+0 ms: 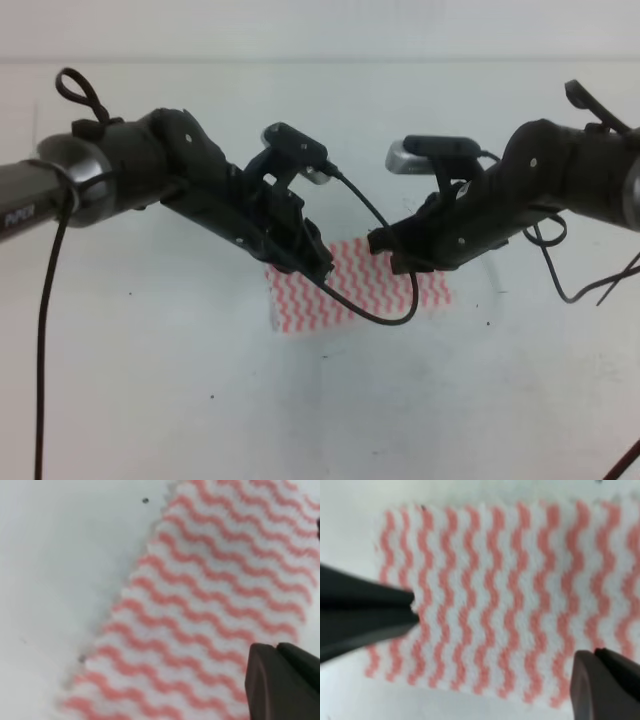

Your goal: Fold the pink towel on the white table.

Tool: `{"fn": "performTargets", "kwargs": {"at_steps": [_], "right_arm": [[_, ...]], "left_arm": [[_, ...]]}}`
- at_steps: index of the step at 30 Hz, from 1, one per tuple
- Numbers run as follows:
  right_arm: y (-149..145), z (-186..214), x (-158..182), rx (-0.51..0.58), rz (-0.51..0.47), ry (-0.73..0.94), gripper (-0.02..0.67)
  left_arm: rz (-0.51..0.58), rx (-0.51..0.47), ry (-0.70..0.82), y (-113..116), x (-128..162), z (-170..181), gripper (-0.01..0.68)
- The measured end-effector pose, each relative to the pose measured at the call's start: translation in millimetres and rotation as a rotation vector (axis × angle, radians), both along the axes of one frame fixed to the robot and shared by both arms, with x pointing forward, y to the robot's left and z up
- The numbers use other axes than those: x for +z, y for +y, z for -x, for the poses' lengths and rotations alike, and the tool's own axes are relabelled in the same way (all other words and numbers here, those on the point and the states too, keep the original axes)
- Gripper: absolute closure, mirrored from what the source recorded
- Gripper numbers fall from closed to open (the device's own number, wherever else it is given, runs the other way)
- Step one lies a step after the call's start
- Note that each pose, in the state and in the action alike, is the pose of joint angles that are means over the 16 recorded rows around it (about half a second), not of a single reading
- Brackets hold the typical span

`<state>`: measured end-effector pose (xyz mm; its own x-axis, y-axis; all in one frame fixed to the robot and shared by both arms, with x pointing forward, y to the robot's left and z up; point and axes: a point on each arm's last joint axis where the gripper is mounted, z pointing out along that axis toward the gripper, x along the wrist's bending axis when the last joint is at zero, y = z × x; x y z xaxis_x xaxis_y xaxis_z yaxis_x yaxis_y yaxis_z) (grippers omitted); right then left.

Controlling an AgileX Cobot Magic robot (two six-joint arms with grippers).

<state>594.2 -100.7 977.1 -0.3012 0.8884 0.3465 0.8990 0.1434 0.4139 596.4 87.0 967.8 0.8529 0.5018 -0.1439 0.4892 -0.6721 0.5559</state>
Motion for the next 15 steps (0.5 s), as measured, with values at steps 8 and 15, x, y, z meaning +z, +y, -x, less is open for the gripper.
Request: {"fn": "performTargets", "kwargs": {"at_steps": [8, 15], "right_arm": [[-1, 0, 12, -0.009, -0.016, -0.048, 0.667], [-1, 0, 12, -0.010, -0.016, -0.051, 0.667]], "left_arm": [[-0.018, 0.015, 0.084, 3, 3, 7, 0.677], [-0.064, 0.025, 0.175, 5, -8, 11, 0.677]]}}
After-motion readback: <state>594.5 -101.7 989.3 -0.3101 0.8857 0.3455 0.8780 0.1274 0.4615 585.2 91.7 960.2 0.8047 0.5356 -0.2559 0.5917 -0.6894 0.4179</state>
